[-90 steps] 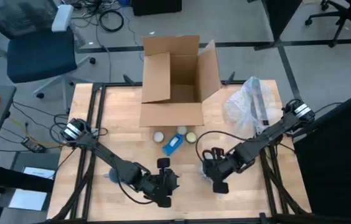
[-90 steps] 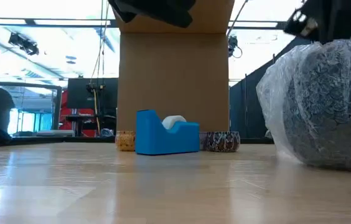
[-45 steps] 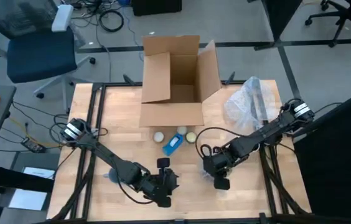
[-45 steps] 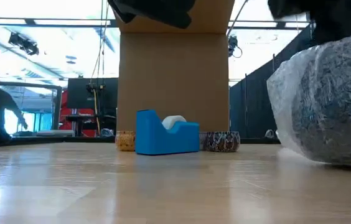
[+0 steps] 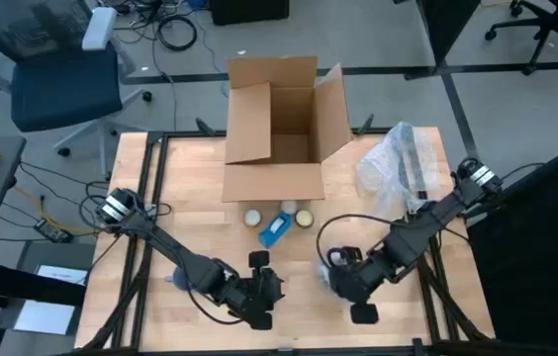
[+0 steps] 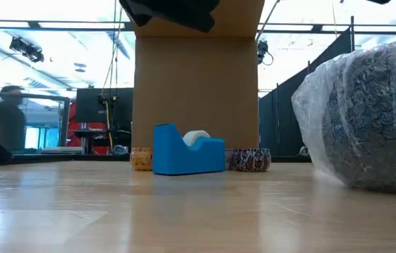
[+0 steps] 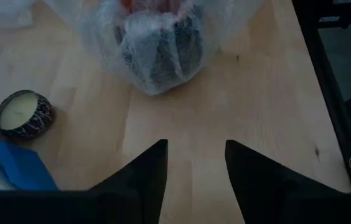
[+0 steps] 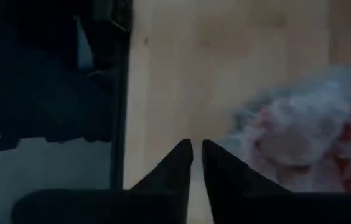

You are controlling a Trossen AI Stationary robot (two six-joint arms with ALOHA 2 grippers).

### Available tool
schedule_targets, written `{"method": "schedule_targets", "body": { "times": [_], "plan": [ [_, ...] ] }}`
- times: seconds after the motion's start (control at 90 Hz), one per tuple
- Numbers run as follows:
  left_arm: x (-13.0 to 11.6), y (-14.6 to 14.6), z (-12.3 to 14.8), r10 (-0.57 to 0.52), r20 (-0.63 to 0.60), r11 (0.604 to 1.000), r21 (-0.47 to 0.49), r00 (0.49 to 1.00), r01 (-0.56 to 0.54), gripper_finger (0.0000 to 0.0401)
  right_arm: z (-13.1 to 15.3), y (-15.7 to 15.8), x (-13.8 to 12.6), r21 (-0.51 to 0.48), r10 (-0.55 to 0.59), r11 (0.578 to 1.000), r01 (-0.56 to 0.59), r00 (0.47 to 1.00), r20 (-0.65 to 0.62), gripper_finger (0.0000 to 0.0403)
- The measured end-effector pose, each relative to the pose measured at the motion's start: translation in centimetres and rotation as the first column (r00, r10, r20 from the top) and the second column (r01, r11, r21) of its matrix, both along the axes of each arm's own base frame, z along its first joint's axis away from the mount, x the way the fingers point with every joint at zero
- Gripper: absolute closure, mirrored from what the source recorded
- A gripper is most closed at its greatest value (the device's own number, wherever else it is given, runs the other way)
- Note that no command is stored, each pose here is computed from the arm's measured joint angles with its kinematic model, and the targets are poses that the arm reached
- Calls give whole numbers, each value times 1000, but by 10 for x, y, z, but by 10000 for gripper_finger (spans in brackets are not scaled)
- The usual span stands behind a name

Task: Wrap mug
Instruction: Wrap the black mug with the bubble wrap

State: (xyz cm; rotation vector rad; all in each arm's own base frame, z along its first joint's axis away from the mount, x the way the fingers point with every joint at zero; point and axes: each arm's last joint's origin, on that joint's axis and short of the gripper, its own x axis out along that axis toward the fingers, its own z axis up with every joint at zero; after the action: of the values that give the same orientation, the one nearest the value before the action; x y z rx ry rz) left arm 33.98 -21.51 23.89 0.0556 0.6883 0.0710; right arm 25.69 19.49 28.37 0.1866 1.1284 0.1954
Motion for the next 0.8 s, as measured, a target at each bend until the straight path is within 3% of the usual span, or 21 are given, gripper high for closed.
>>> {"method": "schedule_targets", "body": {
  "times": [0.278,0.456,0.567,0.8],
  "plan": [
    [0,0,0,-1,1,1000,-1,1000,1,254,-46,3,25,-119,-19,993,9,996,-88,232],
    [0,0,0,-1,0,1000,0,1000,1,254,-84,-6,39,-218,-56,976,6,973,-226,175],
    [0,-1,0,-3,-1,1000,1,1000,3,254,-92,-11,39,-222,-71,975,1,949,-307,156],
    [-1,-1,0,-3,-2,1000,1,1000,3,254,-74,-12,33,-216,-76,976,12,955,-288,154]
  ]
}}
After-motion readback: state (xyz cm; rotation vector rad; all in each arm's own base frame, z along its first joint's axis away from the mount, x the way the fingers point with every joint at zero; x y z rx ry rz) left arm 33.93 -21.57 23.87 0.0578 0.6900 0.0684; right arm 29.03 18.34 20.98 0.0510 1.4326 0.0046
